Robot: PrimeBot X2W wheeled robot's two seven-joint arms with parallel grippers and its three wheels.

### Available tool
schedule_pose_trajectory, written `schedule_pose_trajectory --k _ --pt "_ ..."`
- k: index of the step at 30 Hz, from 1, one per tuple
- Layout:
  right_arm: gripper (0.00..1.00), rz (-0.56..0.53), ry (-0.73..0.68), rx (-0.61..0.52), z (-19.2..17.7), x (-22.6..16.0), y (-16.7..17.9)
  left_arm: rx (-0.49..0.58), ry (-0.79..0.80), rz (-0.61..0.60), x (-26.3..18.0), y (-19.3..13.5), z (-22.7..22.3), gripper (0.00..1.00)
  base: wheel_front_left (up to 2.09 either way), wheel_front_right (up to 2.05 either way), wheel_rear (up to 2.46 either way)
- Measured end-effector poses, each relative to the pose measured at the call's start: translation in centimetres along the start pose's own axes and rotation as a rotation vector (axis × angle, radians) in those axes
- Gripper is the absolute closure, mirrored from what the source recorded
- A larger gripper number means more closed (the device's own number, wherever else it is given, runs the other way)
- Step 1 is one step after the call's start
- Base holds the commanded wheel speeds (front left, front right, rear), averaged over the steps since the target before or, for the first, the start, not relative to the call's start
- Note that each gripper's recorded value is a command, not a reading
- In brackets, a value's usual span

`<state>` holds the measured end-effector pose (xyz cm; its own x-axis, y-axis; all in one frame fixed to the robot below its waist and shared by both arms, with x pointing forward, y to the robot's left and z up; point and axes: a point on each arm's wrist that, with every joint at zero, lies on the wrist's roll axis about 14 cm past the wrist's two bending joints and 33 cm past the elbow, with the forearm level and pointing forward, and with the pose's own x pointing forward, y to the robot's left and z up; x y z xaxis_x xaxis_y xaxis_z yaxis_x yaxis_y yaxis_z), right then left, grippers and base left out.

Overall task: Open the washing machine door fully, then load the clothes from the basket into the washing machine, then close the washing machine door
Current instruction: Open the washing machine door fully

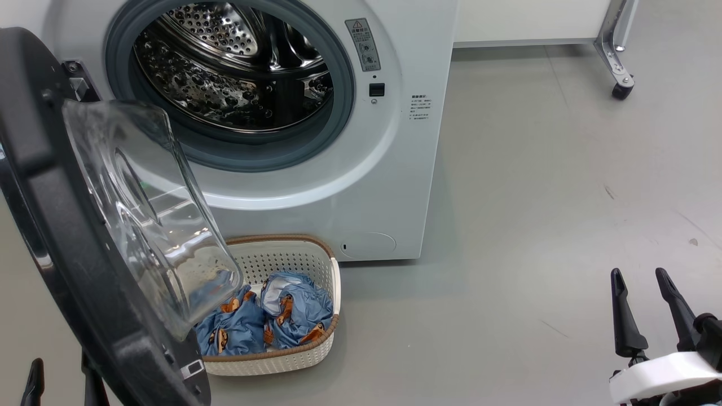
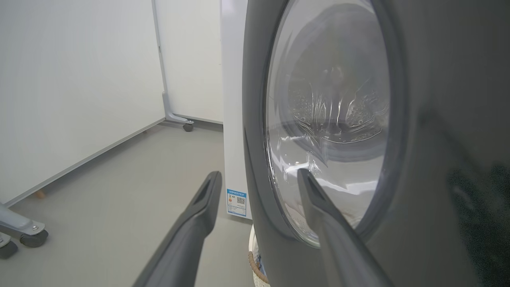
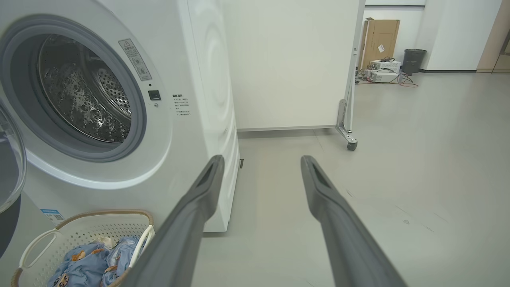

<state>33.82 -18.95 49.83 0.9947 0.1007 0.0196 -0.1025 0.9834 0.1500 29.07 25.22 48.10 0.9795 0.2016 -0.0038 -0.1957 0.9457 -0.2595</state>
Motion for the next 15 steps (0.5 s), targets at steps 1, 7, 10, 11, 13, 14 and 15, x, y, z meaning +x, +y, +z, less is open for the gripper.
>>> schedule_pose_trajectory --k 1,7,10,11,13,14,15 --pt "0.0 -0.008 0.001 -0.004 -0.1 -0.1 -0.1 0.0 0.0 -0.001 0.0 0.0 0.0 0.0 0.0 0.0 0.0" --pt "0.0 -0.033 0.002 -0.034 -0.4 -0.9 -0.4 0.0 0.001 -0.005 0.1 -0.2 0.0 0.0 0.0 0.0 0.0" --pt "0.0 -0.038 -0.002 -0.035 -0.3 -1.1 -0.3 0.0 0.002 -0.005 0.1 -0.1 -0.1 0.0 0.0 0.0 0.0" --pt "0.0 -0.039 -0.001 -0.035 -0.4 -1.2 -0.3 0.0 0.002 -0.005 0.1 -0.1 -0.1 0.0 0.0 0.0 0.0" --pt "0.0 -0.044 -0.007 -0.04 -0.2 -1.1 -0.4 0.0 0.002 -0.003 0.0 -0.1 -0.1 0.0 0.0 0.0 0.0" --pt "0.0 -0.042 -0.011 -0.04 -0.1 -1.1 -0.4 -0.002 0.005 -0.002 0.0 -0.1 -0.2 0.0 0.0 0.0 0.0" --pt "0.0 -0.038 -0.014 -0.036 -0.1 -1.0 -0.2 -0.008 0.012 -0.001 -0.1 -0.1 -0.4 1.0 0.0 0.0 0.0"
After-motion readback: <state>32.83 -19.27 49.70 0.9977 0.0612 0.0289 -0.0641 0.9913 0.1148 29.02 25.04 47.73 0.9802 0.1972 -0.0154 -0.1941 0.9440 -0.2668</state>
